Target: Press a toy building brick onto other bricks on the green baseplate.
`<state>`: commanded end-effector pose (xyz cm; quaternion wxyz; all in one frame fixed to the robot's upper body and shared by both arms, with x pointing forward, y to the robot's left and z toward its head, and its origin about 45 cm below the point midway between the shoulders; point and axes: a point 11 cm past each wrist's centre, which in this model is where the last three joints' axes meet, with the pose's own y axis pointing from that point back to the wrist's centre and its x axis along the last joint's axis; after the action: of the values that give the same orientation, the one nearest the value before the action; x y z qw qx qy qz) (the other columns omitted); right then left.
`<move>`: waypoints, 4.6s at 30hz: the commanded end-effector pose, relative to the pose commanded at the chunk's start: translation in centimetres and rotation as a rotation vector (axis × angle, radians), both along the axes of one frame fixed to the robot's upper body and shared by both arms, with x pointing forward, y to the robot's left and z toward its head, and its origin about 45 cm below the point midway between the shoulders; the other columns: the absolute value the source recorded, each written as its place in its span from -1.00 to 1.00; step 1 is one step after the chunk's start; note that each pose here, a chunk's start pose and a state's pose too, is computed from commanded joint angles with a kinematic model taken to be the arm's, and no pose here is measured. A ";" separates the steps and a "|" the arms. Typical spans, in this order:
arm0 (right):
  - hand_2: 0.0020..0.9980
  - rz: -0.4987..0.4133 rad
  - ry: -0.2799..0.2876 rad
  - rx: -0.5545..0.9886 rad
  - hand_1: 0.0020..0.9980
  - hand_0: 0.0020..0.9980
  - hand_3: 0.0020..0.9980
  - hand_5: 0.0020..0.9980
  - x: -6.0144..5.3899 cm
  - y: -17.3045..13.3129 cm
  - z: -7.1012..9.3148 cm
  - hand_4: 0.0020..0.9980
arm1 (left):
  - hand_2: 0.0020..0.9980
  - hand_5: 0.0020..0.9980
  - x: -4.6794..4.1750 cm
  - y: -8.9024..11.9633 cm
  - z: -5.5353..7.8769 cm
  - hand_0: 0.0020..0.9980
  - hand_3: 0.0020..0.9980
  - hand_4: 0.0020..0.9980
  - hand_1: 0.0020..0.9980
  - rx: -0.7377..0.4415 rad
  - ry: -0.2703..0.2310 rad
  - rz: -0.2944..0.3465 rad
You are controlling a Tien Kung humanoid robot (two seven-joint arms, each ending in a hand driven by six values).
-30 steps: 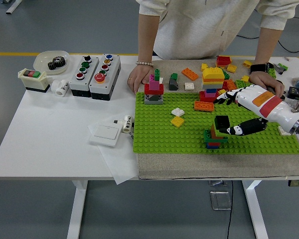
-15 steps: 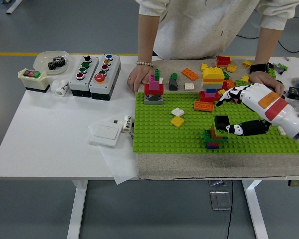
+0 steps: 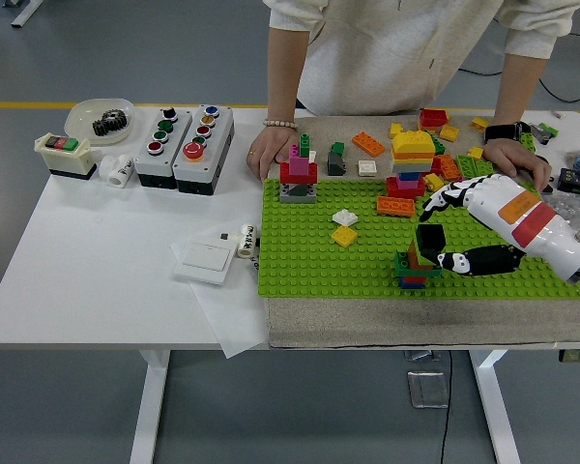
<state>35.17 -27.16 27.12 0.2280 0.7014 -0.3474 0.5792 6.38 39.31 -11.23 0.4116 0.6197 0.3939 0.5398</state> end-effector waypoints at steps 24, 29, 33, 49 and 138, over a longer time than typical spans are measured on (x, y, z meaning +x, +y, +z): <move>0.25 -0.012 0.022 -0.019 0.12 0.05 0.09 -0.01 -0.3 -0.6 -1.3 0.58 | 0.30 0.50 0.36 -0.2 0.0 -0.02 0.24 0.32 0.13 -0.003 -0.008 0.004; 0.24 -0.013 0.025 -0.020 0.12 0.03 0.09 -0.01 -0.3 -0.7 -1.5 0.58 | 0.30 0.50 0.41 -0.2 0.0 -0.02 0.24 0.32 0.13 -0.004 -0.009 0.004; 0.23 -0.015 0.032 -0.020 0.11 0.03 0.09 -0.01 -0.3 -0.7 -1.7 0.57 | 0.30 0.50 0.43 -0.2 0.0 -0.02 0.24 0.32 0.13 -0.005 -0.009 0.004; 0.23 -0.015 0.035 -0.018 0.12 0.04 0.09 -0.03 0.0 -0.5 -1.8 0.57 | 0.30 0.51 0.48 -0.2 0.0 -0.02 0.24 0.32 0.14 -0.006 -0.009 0.002; 0.25 0.006 0.005 0.011 0.10 0.00 0.13 -0.13 -0.7 0.5 -1.5 0.59 | 0.30 0.50 0.52 -0.1 0.1 -0.02 0.25 0.32 0.13 -0.004 -0.008 -0.004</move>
<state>34.47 -26.70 25.66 0.2234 0.7052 -0.3477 0.5761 6.90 39.21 -11.18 0.4154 0.6177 0.3920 0.5406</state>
